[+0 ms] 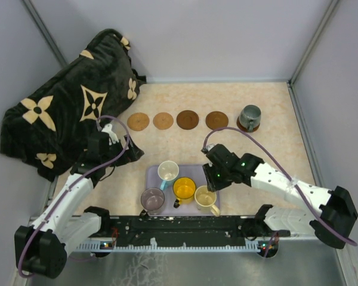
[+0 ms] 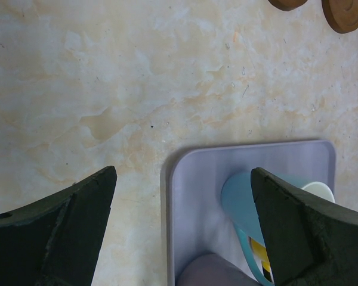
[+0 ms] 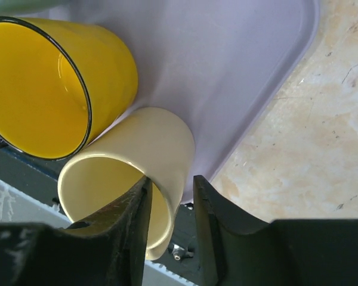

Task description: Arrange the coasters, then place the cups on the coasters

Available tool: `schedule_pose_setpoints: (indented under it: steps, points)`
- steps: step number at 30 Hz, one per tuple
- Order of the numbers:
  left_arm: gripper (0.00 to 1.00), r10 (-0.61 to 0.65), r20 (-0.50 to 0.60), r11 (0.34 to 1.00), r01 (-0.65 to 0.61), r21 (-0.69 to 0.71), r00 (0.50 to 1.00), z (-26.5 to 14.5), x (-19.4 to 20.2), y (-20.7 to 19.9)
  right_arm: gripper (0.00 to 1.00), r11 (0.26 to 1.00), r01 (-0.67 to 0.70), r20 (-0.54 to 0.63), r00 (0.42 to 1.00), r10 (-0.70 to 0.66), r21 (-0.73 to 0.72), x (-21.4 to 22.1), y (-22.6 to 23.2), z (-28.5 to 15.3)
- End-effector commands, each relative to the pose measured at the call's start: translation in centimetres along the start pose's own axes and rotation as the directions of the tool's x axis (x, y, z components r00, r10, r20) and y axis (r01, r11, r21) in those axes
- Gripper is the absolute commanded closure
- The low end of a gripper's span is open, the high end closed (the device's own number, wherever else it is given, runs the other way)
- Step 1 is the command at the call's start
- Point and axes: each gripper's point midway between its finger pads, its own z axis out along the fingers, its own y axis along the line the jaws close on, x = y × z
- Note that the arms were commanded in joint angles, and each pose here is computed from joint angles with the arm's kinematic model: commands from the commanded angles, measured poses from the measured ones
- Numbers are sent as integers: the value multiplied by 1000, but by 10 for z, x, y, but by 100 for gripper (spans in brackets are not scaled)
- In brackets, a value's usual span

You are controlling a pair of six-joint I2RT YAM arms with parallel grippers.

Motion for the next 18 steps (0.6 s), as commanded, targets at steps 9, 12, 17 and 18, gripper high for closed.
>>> schedule_pose_setpoints:
  steps: [9,12,17,18]
  points:
    - [0,28,-5,999,-28,32,1000,7,2,-4,74,994,-46,141,990,32,100,-41,-7,5]
    - [0,28,-8,999,-28,33,1000,8,2,-4,80,994,-50,166,985,33,99,-49,-5,6]
    - [0,29,-4,999,-29,29,1000,8,1,-3,94,994,-34,208,978,13,99,-61,-2,5]
    - [0,30,-4,999,-29,29,1000,7,1,-3,95,995,-25,219,976,3,99,-65,0,2]
